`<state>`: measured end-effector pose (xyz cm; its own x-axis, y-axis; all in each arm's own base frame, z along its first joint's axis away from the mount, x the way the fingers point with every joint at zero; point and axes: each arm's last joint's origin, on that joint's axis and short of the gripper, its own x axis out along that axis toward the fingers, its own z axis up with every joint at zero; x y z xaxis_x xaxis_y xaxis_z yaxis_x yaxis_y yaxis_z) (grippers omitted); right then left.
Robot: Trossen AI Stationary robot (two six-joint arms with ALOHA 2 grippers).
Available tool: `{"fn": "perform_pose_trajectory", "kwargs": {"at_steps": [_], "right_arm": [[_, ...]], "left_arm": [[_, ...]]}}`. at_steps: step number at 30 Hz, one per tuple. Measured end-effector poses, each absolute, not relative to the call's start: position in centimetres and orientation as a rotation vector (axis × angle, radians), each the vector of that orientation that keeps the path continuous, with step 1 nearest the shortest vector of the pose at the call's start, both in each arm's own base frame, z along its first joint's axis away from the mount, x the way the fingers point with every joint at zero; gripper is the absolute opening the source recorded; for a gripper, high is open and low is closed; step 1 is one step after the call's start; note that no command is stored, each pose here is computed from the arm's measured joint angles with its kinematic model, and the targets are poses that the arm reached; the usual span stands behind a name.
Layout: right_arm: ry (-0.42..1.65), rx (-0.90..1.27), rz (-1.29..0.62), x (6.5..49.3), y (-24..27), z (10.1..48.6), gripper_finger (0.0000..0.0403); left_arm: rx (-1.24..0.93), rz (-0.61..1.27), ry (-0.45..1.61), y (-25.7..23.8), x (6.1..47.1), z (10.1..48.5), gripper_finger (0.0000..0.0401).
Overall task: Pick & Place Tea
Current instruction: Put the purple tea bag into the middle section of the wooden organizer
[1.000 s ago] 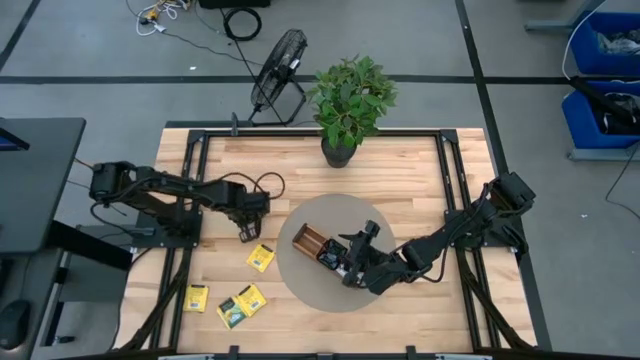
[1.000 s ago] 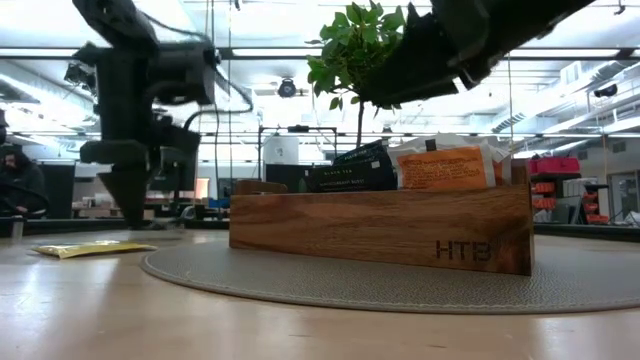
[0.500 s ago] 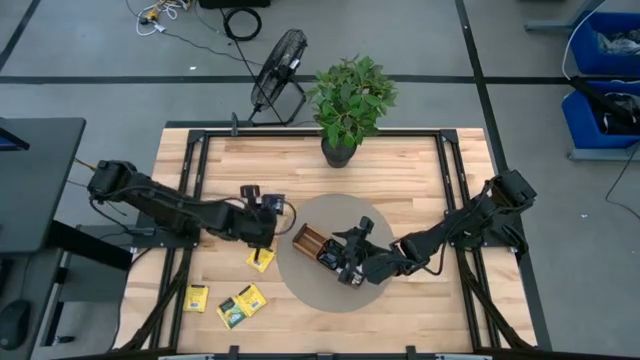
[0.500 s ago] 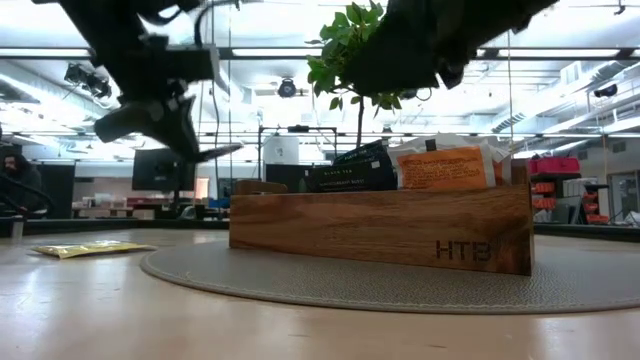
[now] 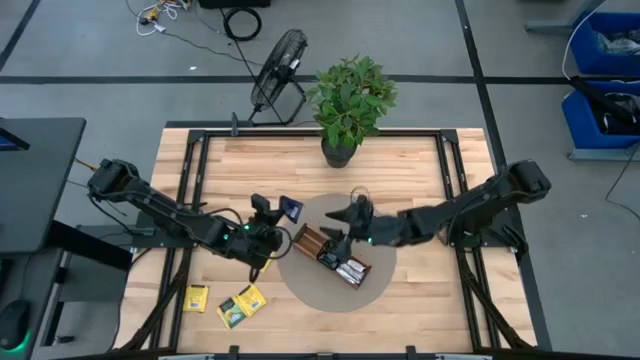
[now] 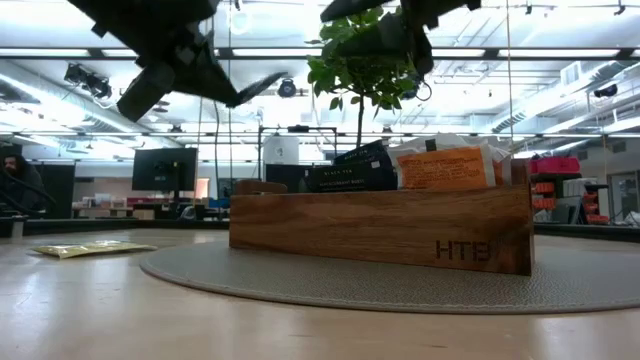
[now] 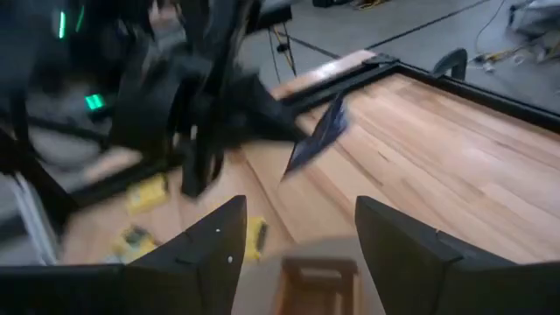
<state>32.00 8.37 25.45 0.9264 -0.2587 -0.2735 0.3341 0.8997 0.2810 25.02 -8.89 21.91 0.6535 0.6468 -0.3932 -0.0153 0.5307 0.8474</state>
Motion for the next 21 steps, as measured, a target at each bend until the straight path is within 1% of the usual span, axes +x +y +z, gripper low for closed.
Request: {"fn": "perform_pose_trajectory", "kwargs": {"at_steps": [3,6,11,16,21], "right_arm": [[0.220,0.442,-0.266,31.6,6.6,26.9,0.0224],[0.233,0.583,-0.166,31.4,4.7,27.8,0.0224],[0.285,0.735,-0.004,31.3,1.7,28.8,0.0224],[0.356,0.785,0.019,31.4,-0.5,29.8,0.0224],[0.409,0.812,0.051,31.4,-1.3,30.5,0.0224]], "left_arm": [[1.007,0.451,0.746,-9.4,25.2,22.3,0.0002],[1.057,0.426,0.718,-9.9,25.4,22.7,0.0002],[1.141,0.360,0.685,-10.5,25.8,23.2,0.0002],[1.175,0.253,0.622,-10.9,26.3,23.7,0.0002],[1.260,0.215,0.594,-11.1,26.5,24.1,0.0002]]}}
